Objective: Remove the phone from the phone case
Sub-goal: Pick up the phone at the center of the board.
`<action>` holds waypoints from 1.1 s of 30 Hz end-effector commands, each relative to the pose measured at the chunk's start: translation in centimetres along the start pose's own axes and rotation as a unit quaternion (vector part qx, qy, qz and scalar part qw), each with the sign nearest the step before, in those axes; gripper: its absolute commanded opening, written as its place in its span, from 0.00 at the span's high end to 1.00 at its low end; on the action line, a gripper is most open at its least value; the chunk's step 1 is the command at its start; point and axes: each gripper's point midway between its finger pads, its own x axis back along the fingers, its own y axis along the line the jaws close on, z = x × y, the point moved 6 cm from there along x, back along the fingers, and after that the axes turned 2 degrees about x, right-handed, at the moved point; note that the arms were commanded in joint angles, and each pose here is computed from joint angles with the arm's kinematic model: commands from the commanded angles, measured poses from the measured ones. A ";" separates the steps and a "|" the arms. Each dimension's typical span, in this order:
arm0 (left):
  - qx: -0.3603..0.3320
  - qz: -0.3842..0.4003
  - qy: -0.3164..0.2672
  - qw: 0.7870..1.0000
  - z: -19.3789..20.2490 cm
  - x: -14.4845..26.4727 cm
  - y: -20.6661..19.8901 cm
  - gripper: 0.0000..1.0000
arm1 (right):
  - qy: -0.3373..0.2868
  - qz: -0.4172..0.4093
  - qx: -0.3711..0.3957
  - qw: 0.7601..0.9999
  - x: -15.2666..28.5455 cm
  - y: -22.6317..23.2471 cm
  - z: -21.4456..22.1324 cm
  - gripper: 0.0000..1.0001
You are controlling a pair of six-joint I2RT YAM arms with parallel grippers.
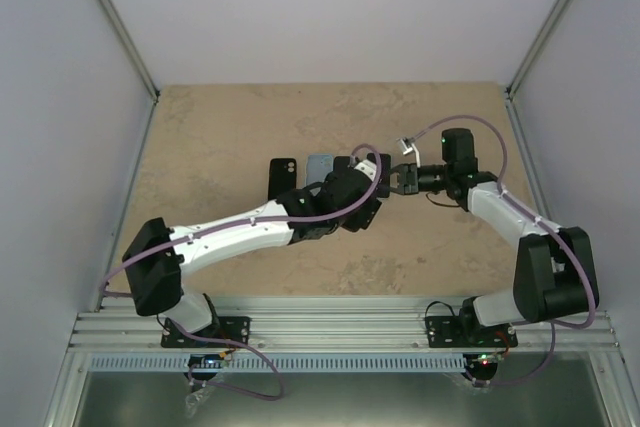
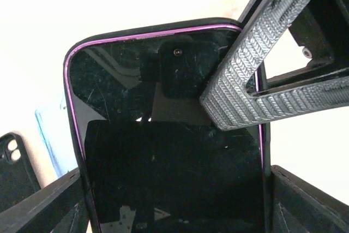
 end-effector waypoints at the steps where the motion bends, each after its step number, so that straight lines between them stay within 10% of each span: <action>1: -0.023 0.048 -0.026 0.998 -2.1 2.6 1.1 0.13 | -0.017 -0.002 0.015 1.000 0.9 1.6 -1.9 0.99; 17: -0.043 0.330 -0.049 0.942 -3.3 12.3 5.4 0.01 | -0.019 -0.099 0.133 0.986 3.4 7.4 -6.0 0.99; 33: -0.064 0.432 -0.089 0.895 -2.5 14.4 8.3 0.01 | -0.014 -0.142 0.255 0.956 5.2 13.8 -7.1 0.99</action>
